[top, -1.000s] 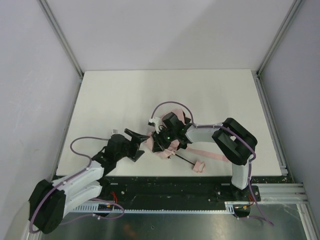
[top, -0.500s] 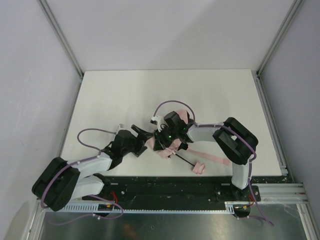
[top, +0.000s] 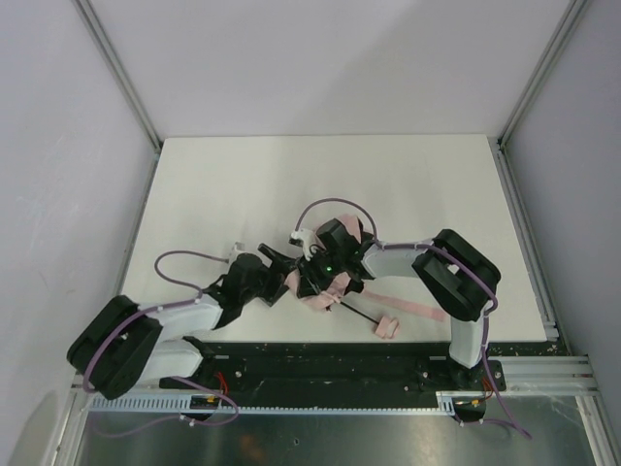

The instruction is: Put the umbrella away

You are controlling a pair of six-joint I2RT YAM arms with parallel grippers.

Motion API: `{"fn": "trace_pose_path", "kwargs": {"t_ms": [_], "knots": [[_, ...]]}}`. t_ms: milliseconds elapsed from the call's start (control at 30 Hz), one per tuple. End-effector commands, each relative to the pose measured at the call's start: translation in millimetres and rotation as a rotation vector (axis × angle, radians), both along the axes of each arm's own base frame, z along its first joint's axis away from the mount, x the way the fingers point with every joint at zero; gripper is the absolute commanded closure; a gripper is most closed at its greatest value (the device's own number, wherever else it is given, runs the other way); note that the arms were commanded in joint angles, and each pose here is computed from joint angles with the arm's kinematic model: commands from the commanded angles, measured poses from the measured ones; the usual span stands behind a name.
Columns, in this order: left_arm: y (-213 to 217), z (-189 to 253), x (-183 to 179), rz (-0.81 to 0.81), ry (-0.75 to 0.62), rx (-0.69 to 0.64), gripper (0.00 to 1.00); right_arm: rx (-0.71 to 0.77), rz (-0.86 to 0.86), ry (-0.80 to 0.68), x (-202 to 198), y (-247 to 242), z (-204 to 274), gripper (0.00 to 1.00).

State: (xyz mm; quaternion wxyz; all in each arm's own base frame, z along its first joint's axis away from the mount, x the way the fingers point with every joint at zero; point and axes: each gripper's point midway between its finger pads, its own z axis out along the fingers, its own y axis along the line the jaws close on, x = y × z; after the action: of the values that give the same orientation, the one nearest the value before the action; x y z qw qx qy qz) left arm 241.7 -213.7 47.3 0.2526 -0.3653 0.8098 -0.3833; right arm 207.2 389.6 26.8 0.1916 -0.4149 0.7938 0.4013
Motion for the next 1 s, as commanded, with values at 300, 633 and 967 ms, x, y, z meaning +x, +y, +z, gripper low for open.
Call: {"fn": "trace_pose_path", "kwargs": {"t_ms": [300, 633, 967], "knots": [[17, -45, 4, 0.03, 0.042, 0.194, 0.45, -0.14, 0.162, 0.024, -64, -18, -27, 0.79], [32, -42, 6, 0.041, -0.045, 0.261, 0.99, -0.106, 0.056, 0.026, -53, -15, -10, 0.56], [38, -32, 2, 0.047, -0.103, 0.263, 1.0, -0.133, -0.361, 0.074, -40, -74, 92, 0.01]]}}
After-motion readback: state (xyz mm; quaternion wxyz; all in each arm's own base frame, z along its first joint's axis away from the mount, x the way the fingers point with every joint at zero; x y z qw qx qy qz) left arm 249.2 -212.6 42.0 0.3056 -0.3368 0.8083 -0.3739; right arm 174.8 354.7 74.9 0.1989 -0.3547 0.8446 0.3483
